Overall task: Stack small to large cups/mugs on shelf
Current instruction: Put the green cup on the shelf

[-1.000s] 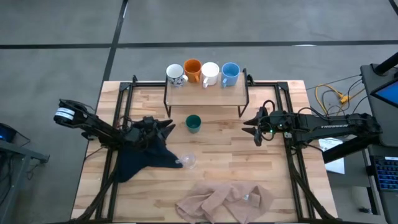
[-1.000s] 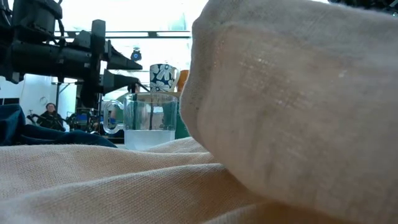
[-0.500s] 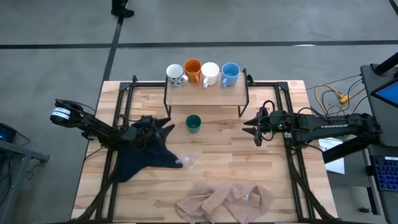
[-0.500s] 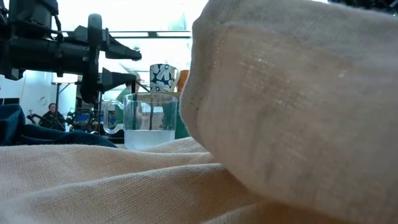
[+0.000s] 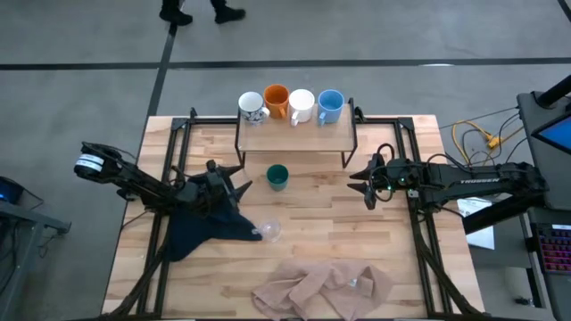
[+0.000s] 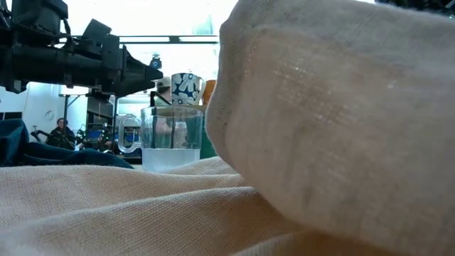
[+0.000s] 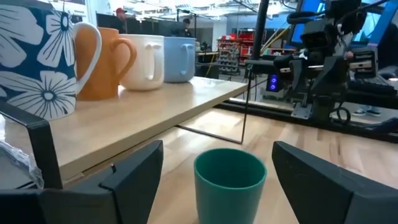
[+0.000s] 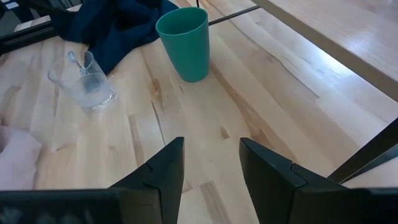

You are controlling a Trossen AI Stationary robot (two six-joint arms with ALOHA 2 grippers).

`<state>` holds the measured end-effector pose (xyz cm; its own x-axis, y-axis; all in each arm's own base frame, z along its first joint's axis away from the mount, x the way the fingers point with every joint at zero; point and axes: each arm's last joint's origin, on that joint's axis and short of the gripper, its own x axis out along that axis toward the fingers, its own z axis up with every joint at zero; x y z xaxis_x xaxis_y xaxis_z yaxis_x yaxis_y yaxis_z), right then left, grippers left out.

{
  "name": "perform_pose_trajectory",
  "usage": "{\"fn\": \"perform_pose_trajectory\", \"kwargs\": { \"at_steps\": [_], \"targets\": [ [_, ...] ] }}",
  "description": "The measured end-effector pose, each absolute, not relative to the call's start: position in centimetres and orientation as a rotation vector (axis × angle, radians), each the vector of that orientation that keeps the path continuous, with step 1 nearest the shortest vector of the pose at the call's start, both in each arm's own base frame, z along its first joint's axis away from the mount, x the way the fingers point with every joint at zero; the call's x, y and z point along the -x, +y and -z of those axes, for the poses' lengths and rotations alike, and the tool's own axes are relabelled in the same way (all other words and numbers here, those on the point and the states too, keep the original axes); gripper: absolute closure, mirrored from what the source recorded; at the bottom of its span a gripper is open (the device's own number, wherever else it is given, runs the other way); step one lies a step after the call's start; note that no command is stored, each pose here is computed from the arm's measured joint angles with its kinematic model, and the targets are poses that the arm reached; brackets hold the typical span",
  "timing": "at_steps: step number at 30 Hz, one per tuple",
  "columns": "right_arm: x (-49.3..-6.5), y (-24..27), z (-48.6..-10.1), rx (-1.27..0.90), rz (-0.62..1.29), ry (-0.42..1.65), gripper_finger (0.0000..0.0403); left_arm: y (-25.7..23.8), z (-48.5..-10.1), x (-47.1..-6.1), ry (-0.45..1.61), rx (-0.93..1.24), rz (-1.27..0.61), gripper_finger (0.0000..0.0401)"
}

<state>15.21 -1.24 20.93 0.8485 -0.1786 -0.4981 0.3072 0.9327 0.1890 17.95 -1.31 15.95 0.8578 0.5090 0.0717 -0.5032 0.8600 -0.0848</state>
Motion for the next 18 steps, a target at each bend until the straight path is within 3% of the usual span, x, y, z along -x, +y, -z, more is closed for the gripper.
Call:
{"fn": "perform_pose_trajectory", "kwargs": {
  "at_steps": [18],
  "targets": [
    [-15.2,-1.2,-21.0,-0.307,0.262,0.484,0.0254,-0.1,-13.3,-18.3,0.051,0.065,-0.633,0.0113]
  ]
}}
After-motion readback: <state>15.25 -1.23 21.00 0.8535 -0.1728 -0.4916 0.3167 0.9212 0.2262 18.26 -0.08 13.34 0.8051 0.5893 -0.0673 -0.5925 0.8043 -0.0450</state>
